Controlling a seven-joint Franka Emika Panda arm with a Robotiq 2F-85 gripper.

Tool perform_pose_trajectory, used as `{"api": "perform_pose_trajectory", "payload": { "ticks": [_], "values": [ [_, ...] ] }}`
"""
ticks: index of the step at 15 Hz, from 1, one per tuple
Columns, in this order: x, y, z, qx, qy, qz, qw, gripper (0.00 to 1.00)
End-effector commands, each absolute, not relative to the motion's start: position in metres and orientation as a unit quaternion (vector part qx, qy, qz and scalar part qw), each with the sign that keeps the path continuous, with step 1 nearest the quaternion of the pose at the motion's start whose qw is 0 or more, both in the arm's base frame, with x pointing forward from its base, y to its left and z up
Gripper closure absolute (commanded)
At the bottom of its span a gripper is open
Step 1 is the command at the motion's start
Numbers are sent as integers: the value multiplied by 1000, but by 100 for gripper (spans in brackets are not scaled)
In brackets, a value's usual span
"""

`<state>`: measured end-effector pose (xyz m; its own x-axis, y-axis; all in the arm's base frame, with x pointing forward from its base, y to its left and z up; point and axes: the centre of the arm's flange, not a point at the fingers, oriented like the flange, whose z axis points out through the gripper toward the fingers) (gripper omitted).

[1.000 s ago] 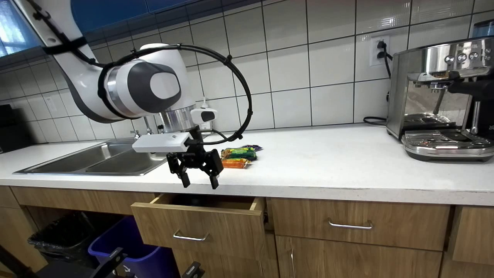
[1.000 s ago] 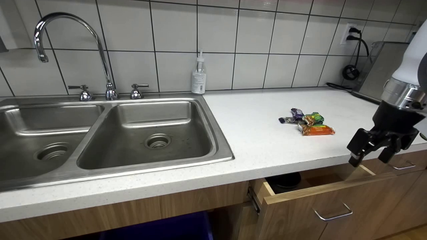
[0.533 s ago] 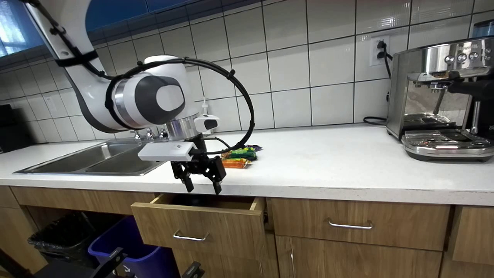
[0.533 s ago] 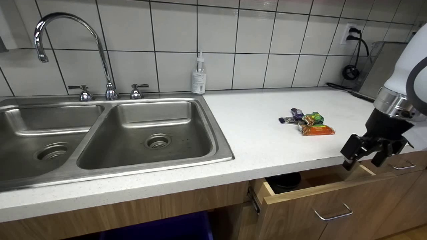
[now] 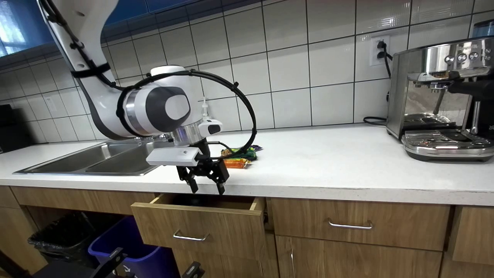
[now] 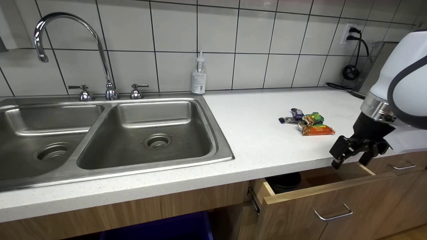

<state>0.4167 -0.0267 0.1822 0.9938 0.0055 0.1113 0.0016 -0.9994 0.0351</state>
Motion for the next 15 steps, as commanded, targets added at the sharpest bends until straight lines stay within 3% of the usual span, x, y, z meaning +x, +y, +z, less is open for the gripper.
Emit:
{"api": "perform_pose_trajectory", "payload": {
  "ticks": [1, 15],
  "values": [
    [427, -20, 166, 998, -1, 64, 22, 0],
    [419, -27, 128, 998, -6, 55, 35, 0]
  ]
}}
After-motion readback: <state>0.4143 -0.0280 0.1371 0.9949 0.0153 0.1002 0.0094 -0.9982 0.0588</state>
